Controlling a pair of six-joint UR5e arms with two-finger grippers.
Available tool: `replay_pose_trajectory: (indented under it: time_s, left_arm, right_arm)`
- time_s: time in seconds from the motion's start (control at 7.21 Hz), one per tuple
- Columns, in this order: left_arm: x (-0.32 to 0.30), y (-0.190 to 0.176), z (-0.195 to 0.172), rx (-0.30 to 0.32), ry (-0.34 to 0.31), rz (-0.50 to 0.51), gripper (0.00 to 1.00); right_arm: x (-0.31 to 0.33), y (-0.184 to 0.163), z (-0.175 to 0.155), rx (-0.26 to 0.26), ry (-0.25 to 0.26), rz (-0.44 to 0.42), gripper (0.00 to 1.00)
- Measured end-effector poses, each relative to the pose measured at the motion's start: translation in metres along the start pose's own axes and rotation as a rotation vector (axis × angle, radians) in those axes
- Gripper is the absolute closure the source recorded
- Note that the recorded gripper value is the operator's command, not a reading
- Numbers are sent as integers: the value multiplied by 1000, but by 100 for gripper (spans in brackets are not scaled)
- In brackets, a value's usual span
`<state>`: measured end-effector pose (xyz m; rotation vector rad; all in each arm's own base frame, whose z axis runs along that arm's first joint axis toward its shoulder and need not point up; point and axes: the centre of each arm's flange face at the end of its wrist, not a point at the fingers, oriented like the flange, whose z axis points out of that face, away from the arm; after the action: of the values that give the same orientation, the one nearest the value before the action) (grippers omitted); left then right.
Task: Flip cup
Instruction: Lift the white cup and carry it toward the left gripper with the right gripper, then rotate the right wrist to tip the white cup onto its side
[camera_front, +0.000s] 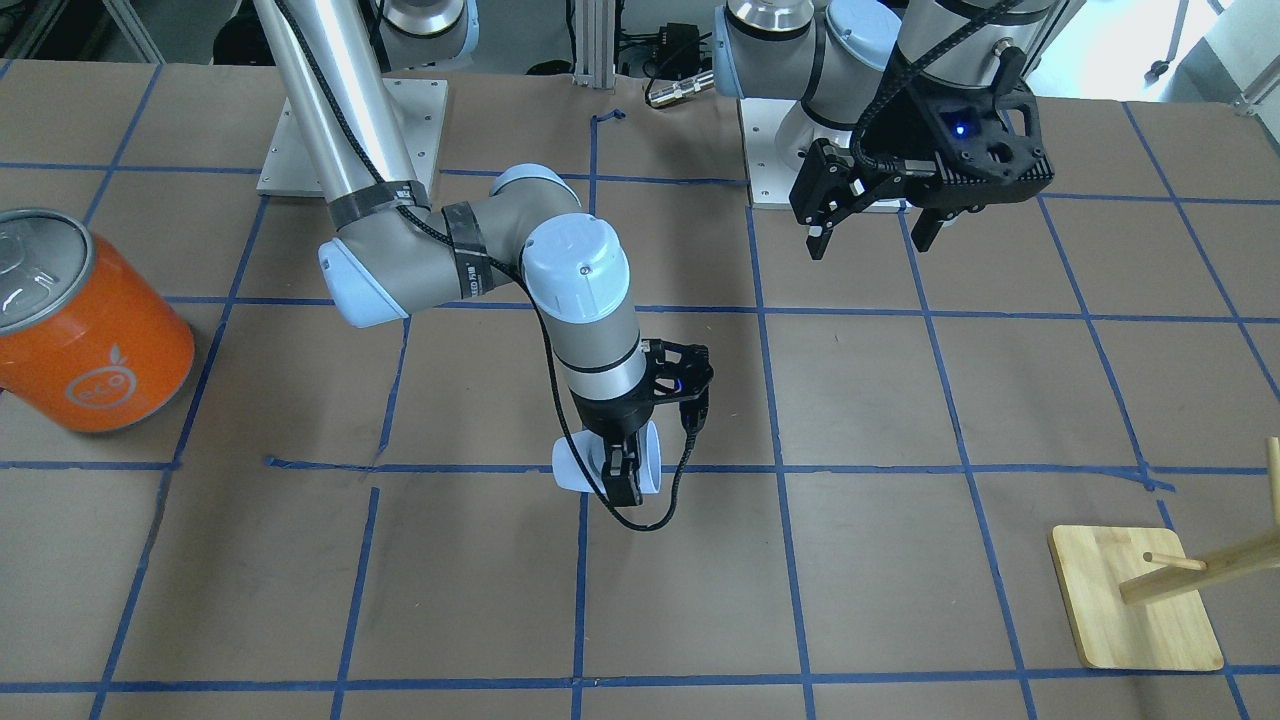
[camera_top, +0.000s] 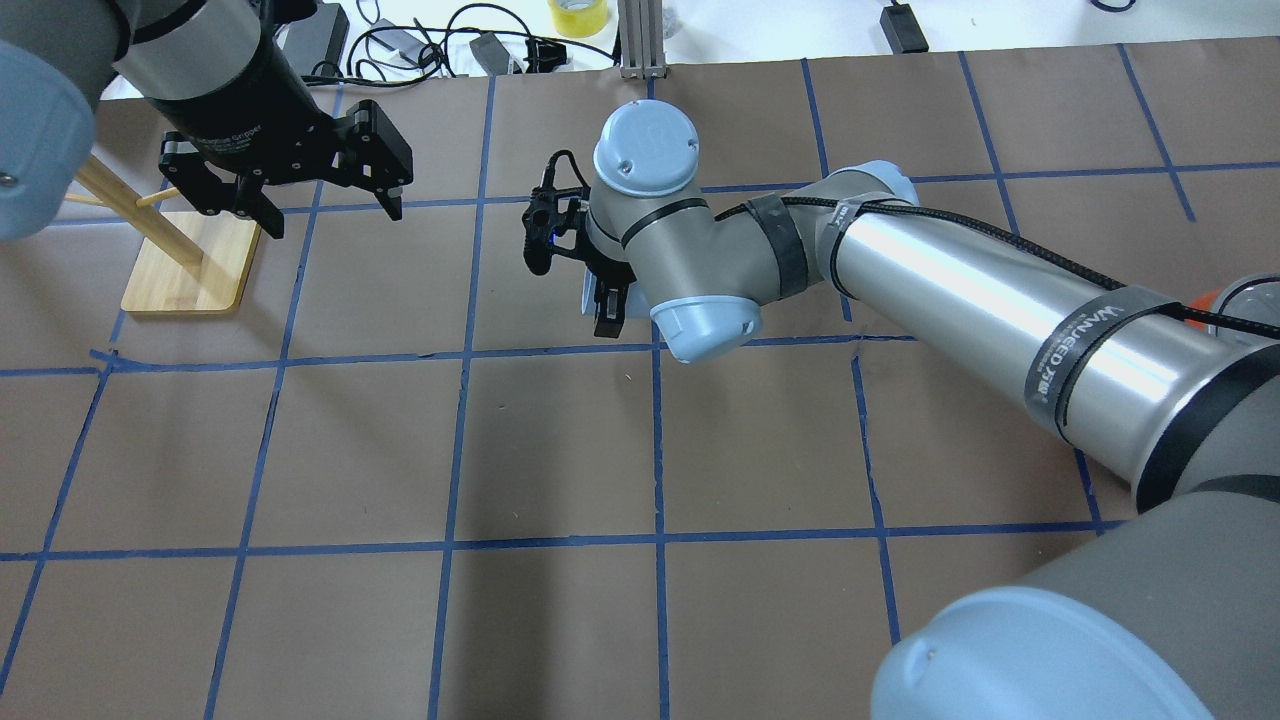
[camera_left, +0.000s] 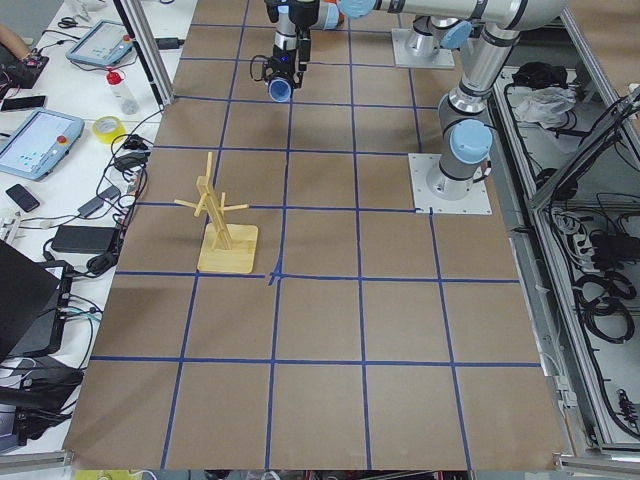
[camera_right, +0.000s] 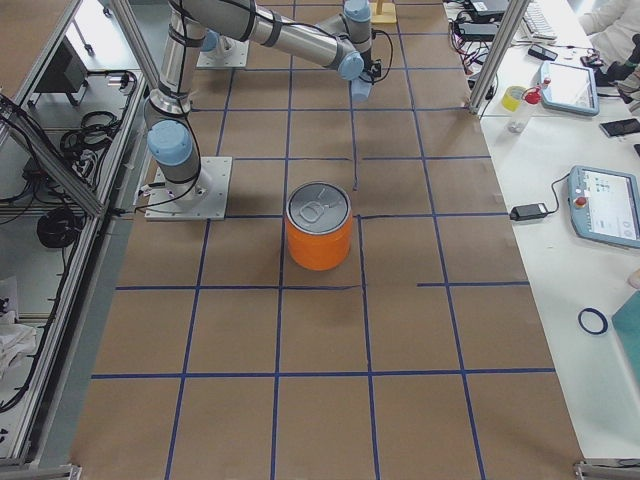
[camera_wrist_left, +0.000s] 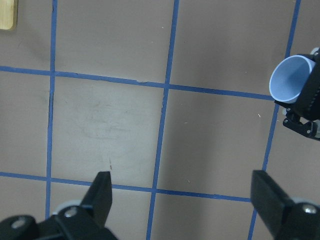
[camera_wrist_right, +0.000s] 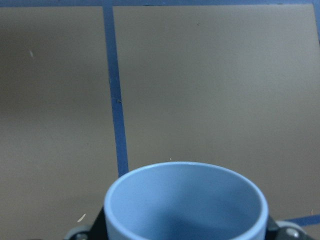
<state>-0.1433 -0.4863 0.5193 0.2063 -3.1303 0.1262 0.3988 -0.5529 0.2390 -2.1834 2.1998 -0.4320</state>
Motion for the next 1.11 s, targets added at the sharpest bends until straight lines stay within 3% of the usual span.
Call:
replay_pose_trajectory:
  time_s: [0.28,1.11]
  left_arm:
    - [0,0,0,0,0,0,0]
    - [0,0,0,0,0,0,0]
  right_arm:
    - [-7,-6,17,-3,-14,-121,85]
    - [-13,-5,42,-9,-60,-71,78]
